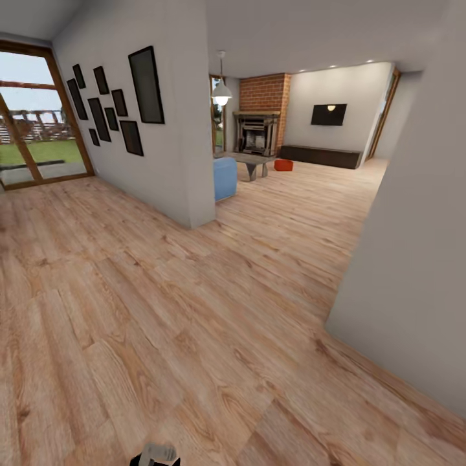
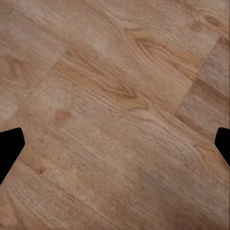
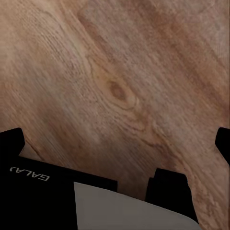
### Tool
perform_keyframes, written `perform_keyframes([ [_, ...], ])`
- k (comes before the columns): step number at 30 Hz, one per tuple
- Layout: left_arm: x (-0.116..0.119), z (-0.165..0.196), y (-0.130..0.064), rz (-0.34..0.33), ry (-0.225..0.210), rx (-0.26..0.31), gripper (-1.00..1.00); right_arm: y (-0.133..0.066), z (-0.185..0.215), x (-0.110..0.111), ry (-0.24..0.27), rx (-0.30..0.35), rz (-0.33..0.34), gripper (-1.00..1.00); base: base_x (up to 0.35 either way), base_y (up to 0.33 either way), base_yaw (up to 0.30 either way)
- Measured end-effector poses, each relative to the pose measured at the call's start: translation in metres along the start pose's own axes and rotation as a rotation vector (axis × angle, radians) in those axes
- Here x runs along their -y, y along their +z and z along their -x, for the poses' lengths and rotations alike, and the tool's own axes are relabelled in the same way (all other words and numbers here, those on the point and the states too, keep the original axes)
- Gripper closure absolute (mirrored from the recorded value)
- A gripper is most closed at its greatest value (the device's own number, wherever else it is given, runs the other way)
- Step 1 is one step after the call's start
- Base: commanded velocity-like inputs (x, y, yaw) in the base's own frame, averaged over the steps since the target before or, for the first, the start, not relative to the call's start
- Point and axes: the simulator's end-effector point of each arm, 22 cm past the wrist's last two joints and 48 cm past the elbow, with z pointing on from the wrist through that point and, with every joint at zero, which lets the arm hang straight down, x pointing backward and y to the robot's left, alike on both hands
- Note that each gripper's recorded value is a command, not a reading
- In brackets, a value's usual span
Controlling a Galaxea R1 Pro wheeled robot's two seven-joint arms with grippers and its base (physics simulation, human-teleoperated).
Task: Move the two storage containers from the living room to the garage. In the garage, place one container on the floor and stack the other container on top of it (either order is fine).
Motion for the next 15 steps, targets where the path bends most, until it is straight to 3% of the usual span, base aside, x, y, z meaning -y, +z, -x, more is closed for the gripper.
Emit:
perform_keyframes([
  [15, -0.0004, -0.0002, 0.0, 0.0, 0.0, 0.0, -1.0, 0.0, -0.0002, 0.0001, 0.0, 0.0, 0.0, -1.0, 0.276, 0.0, 0.012],
])
